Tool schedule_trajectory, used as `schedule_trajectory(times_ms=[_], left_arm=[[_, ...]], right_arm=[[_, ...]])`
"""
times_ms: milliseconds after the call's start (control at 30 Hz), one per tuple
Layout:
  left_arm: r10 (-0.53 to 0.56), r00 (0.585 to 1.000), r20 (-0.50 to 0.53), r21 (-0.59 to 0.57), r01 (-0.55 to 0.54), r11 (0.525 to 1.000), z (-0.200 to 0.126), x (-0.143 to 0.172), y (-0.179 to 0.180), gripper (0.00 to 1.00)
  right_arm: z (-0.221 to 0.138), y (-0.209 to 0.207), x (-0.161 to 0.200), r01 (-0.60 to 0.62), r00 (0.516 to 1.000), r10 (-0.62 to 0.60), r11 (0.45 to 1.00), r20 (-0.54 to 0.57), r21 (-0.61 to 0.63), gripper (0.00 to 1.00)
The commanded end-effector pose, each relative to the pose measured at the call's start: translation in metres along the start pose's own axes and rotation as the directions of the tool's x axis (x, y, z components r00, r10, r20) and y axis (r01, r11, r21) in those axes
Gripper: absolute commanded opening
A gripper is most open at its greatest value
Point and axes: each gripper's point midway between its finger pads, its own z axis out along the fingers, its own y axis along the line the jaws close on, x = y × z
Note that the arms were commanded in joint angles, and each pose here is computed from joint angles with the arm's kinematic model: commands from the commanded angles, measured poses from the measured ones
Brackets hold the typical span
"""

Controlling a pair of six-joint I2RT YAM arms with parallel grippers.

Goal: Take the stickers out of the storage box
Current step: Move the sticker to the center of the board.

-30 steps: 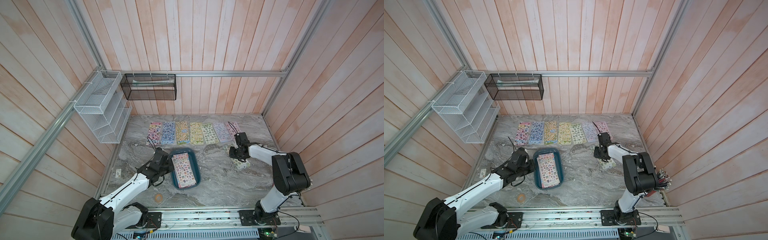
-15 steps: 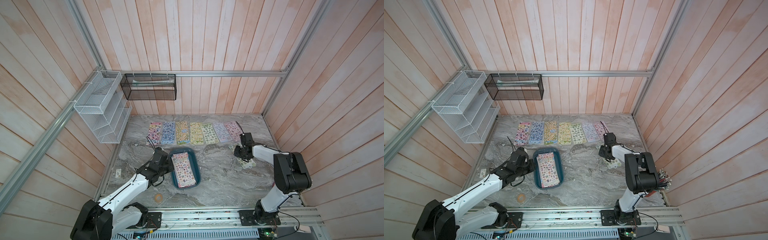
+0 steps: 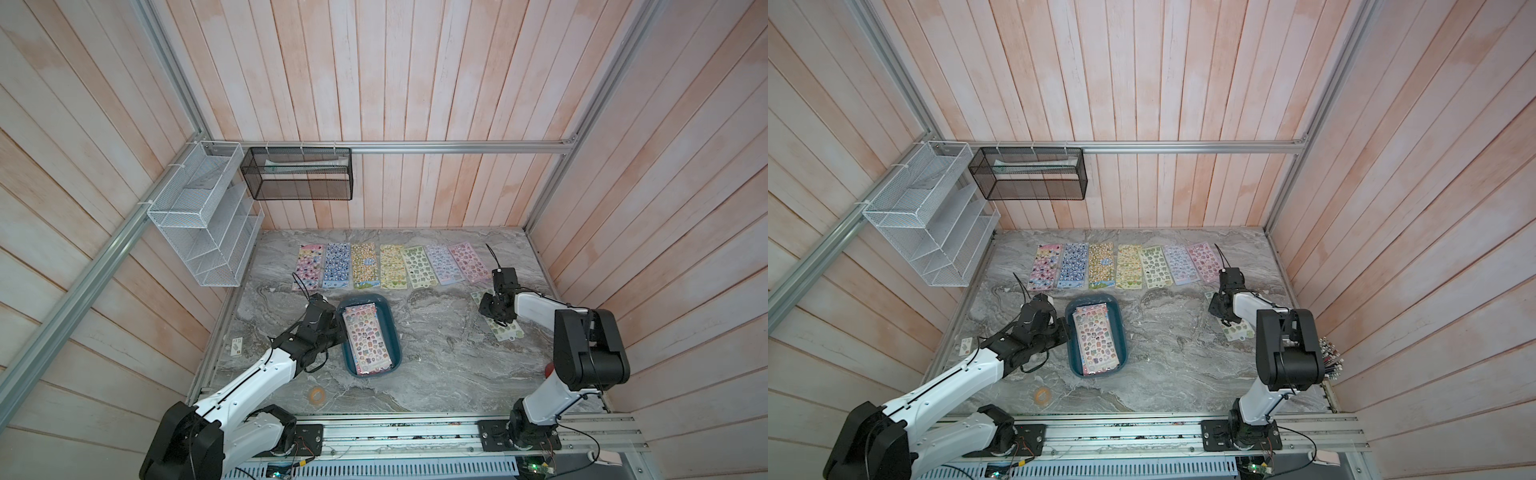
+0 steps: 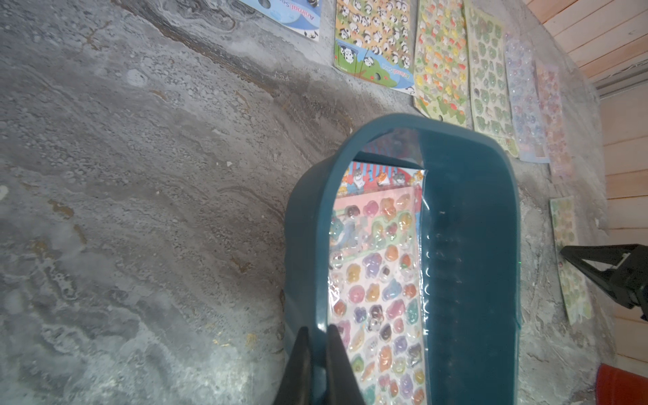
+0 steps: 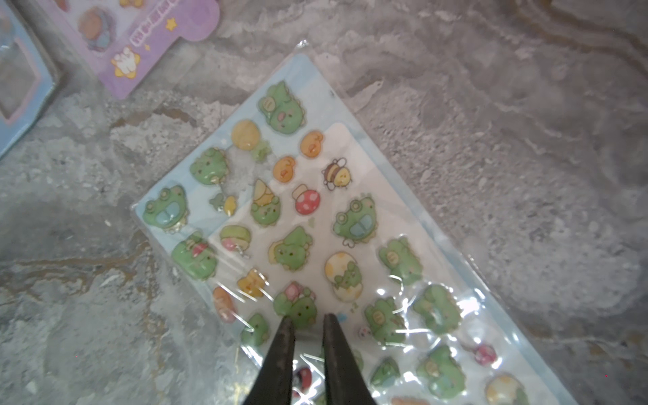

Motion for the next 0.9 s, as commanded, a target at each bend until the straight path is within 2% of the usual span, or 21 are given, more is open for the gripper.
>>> schedule_trajectory(times_ms=[0, 633, 767, 867], left_arm=[[0.002, 0.999, 0.037, 0.010, -0.002, 1.000, -0.002, -0.009, -0.003, 0.00], [0.006, 1.000, 0.026, -0.008, -0.006, 1.000, 0.004, -0.009, -0.002, 0.00], [0.010, 1.000, 0.024, -0.008, -0.010, 1.000, 0.004, -0.011, -0.003, 0.00], [0.012, 1.000, 0.027, -0.009, -0.012, 1.000, 0.004, -0.012, -0.004, 0.00]], right_arm=[[0.009, -0.016, 0.022, 0.026, 0.995, -0.020, 0.998, -0.098, 0.060, 0.18], [0.026, 0.011, 0.000, 0.000, 0.995, -0.002, 1.000, -0.100, -0.019, 0.17], [0.017, 0.012, -0.007, 0.010, 0.996, -0.012, 1.000, -0.091, -0.022, 0.18], [-0.003, 0.017, -0.023, 0.020, 0.999, -0.021, 0.999, -0.036, -0.045, 0.23]])
